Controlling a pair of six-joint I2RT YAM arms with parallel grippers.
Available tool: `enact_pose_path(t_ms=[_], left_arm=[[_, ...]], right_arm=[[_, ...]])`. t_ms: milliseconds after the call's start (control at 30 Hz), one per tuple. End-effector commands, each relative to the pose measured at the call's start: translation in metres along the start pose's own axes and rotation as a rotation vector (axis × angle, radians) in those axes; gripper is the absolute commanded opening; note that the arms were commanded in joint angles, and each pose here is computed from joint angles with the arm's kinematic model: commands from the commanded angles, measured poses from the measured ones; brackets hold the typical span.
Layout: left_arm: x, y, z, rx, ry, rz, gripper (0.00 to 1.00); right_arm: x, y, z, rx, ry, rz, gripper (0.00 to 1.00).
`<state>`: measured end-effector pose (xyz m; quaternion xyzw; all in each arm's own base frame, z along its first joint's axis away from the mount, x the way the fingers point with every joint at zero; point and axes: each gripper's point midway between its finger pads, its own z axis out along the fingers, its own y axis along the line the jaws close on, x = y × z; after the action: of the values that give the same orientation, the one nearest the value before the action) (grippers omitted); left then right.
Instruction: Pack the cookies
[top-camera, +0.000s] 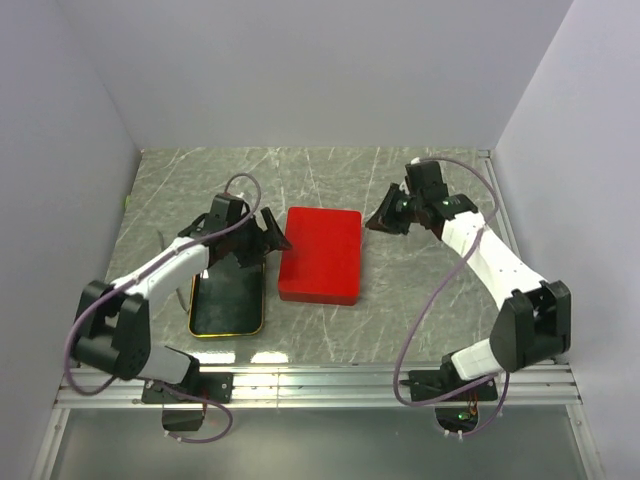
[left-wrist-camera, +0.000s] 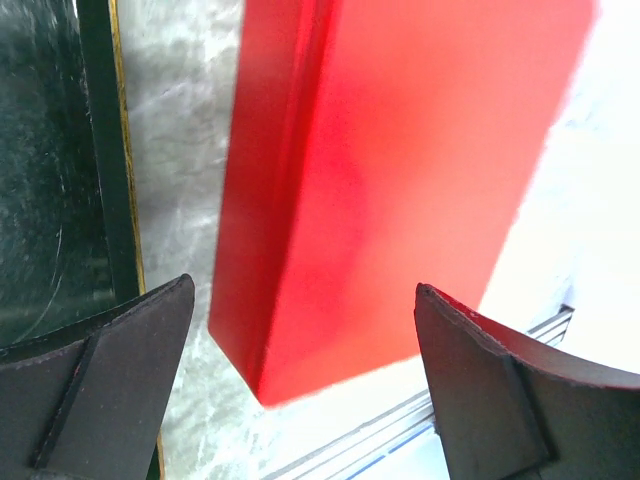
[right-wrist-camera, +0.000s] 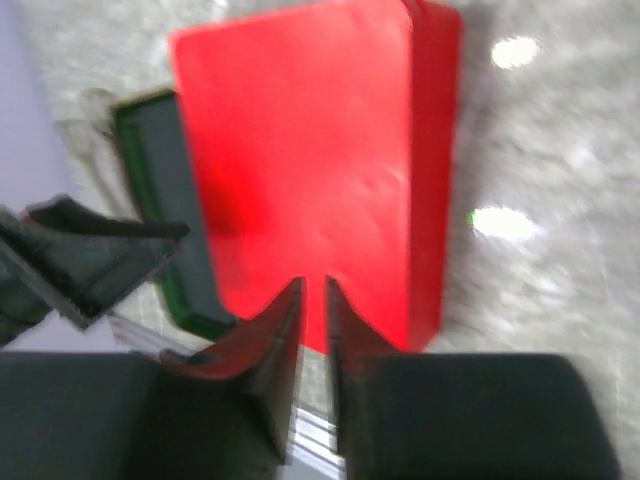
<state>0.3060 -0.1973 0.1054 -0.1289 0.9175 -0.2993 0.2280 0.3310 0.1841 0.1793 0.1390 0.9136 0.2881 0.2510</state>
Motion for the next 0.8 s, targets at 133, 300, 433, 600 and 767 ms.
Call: enact_pose_path(t_ms=[133,300,433,600,767], left_arm=[[-0.017,-0.025,-0.053,0.048,-0.124,0.015,0.97],[-0.005,-0.026,-0.078,0.082,-0.154,-0.011,0.97],[0.005,-0.02,-0.093,0.075,-0.171,-0.028,0.98],[0.008,-0.015,-0.102,0.065,-0.196,-0.035,0.99],[-0.002,-0.018,-0.107,0.044,-0.219,-0.017,0.98]], right_arm=[[-0.045,0.036,0.045,-0.178,0.043,0.047,0.02],[-0.047,0.029,0.087,-0.174,0.107,0.1,0.0],[-0.048,0.005,0.109,-0.08,0.108,0.129,0.0],[-0.042,-0.011,0.116,-0.042,0.136,0.152,0.0],[-0.054,0.007,0.099,-0.095,0.117,0.131,0.0]])
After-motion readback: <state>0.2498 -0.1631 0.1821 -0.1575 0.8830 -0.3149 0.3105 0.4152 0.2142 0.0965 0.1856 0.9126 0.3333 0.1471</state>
